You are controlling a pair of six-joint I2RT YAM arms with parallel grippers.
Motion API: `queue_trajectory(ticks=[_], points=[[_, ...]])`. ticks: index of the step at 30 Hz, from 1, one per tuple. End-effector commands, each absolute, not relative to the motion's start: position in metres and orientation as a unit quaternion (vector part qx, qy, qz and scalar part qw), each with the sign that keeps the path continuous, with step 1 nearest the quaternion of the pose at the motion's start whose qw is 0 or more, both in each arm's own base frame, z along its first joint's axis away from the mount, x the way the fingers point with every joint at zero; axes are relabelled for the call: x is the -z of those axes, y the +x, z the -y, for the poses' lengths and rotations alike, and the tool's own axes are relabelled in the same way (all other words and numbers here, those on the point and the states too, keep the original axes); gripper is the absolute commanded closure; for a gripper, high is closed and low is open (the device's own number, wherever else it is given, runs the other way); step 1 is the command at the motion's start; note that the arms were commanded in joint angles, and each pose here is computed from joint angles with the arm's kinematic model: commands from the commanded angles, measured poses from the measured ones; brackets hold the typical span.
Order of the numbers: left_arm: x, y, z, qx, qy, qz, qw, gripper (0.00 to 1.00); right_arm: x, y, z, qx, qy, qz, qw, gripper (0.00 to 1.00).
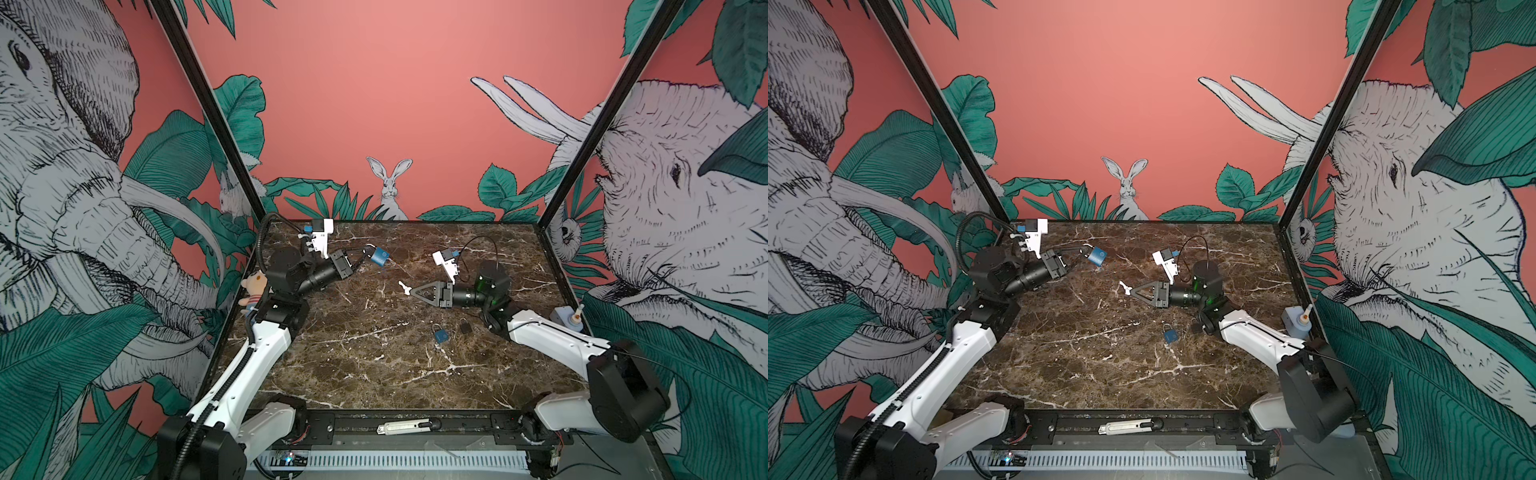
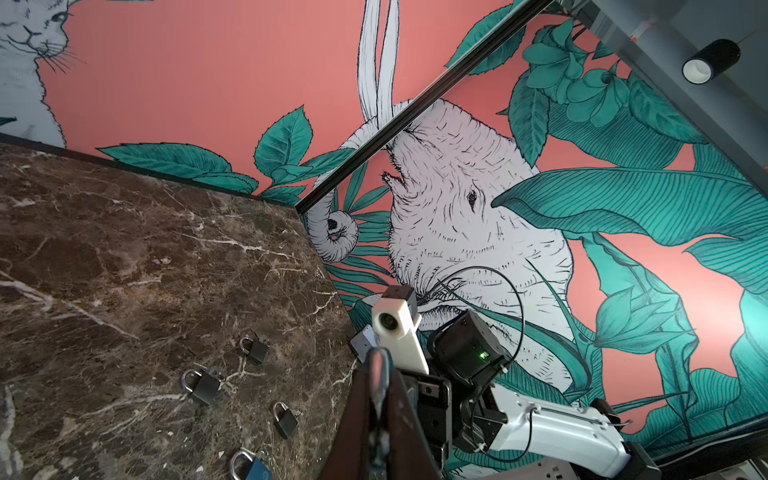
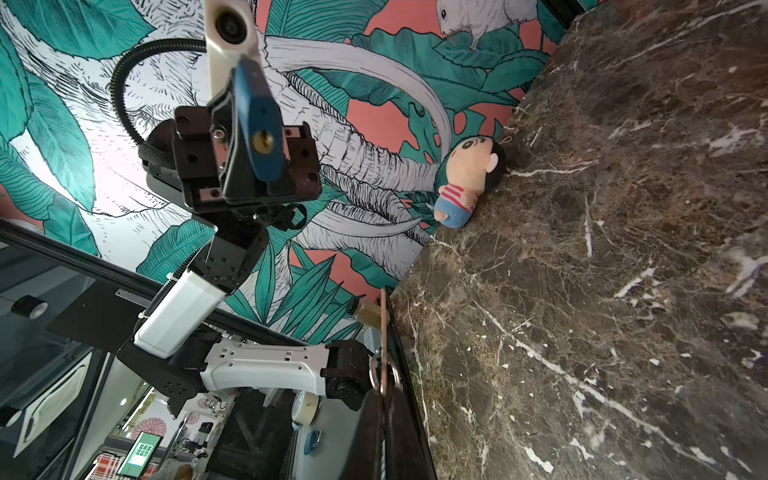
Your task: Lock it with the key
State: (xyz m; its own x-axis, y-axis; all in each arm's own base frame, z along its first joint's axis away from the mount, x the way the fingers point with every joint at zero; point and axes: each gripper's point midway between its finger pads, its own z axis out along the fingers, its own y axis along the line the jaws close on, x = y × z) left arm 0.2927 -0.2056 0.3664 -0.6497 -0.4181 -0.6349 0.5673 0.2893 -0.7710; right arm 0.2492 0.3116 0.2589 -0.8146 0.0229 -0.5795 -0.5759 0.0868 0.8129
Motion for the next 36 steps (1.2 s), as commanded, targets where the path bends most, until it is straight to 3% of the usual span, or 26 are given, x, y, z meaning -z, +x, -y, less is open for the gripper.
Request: queue_trajectory(ticks=[1, 9, 18, 36], points=[[-0.398, 0.281, 0.202, 0.600, 0.085, -0.657, 0.448, 1.00, -0.278, 0.244, -0.309, -0.654, -0.214, -0.681, 0.250, 1.00], [-0.368, 0.275, 0.202, 0.571, 0.089, -0.701, 0.417, 1.00, -0.273, 0.244, -0.306, -0.647, -0.208, -0.690, 0.250, 1.00], [-0.293, 0.265, 0.198, 0.508, 0.086, -0.788, 0.337, 1.00, -0.266, 0.243, -0.296, -0.603, -0.210, -0.721, 0.268, 1.00], [-0.165, 0.256, 0.232, 0.463, 0.087, -0.861, 0.193, 1.00, -0.241, 0.246, -0.284, -0.541, -0.202, -0.770, 0.271, 1.00]])
